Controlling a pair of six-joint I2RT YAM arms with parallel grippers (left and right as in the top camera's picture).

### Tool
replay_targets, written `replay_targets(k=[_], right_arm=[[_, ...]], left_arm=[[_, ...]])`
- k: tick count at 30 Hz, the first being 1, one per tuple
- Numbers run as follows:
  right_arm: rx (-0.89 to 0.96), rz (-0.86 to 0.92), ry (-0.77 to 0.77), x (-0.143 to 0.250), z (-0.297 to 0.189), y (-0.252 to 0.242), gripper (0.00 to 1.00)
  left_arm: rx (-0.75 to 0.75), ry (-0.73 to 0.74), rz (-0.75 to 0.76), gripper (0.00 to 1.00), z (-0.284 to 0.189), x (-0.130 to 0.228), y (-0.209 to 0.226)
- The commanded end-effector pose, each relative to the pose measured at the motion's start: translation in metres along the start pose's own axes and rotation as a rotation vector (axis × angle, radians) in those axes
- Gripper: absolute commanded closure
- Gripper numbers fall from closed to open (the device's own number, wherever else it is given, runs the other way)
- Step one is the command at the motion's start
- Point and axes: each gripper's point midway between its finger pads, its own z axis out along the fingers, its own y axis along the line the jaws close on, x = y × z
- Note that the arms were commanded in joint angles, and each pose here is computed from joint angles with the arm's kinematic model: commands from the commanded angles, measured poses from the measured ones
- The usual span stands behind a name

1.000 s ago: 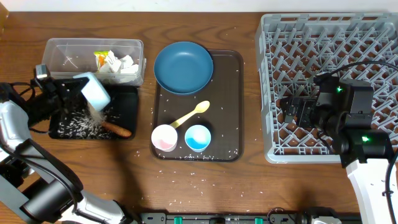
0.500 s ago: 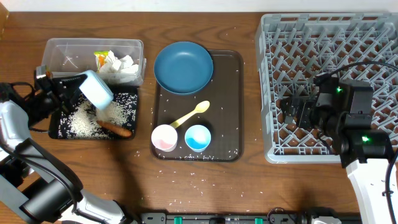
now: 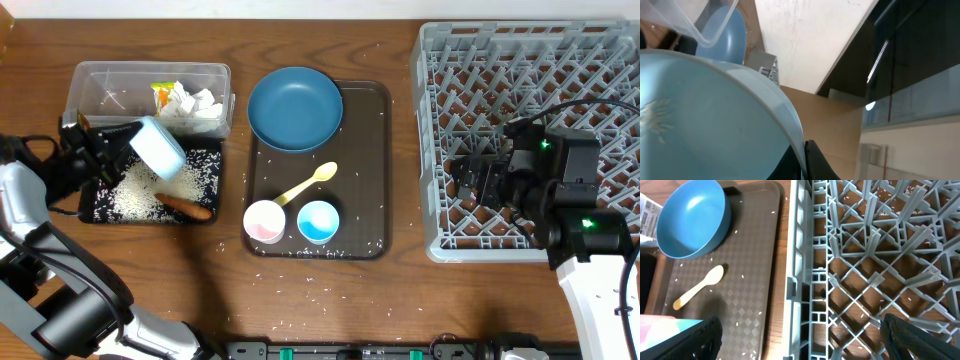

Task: Sort waste into correct bins and load items into the dishwasher rack
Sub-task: 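Tilt the bowl with the left gripper to pour rice onto the black tray, then carry the empty bowl back and set it on the brown tray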

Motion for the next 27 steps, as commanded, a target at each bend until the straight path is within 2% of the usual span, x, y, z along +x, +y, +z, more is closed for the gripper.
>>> replay_targets(k=[1,3,5,8,10,12,14,20,23,27], right_arm=[[0.008,-0.02,-0.023,-0.008,-0.005,-0.001,0.01],[0.008,-0.019,-0.022,-0.007,-0.005,-0.001,0.01],[0.008,-0.019,-0.02,-0.007,-0.005,-0.001,0.01],[0.008,-0.019,-0.019,-0.007,-0.005,-0.001,0.01],[0.009,-0.022,-0.019,-0.007,-0.005,-0.001,0.01],[0.009,-0.022,-0.019,-0.007,-0.005,-0.001,0.01],[0.009,-0.021,-0.018,-0.007,-0.005,-0.001,0.01],[0.009,-0.022,-0.019,-0.007,-0.005,-0.001,0.01],[0.008,-0.023,-0.023,-0.008,-0.005,-0.001,0.01],[0.006,-0.025,-0.03,-0.009,-0.005,-0.001,0.01]], left_arm=[[0.026,0.008,0.016,0.94,0.0,0.0,-0.006],[0.024,0.018,-0.044,0.94,0.003,0.006,-0.006],[0.023,0.024,0.0,0.94,0.005,0.005,-0.007],[0.018,0.042,-0.045,0.94,0.01,0.014,-0.007],[0.015,0.046,0.011,0.94,0.013,0.013,-0.008],[0.013,0.059,-0.05,0.94,0.015,0.02,-0.008],[0.011,0.06,0.01,0.94,0.017,0.018,-0.008],[-0.002,0.073,0.03,0.94,0.022,0.023,-0.01],[-0.023,0.122,0.122,0.94,0.037,0.044,-0.021],[-0.217,0.165,0.353,0.94,0.07,0.077,-0.027]])
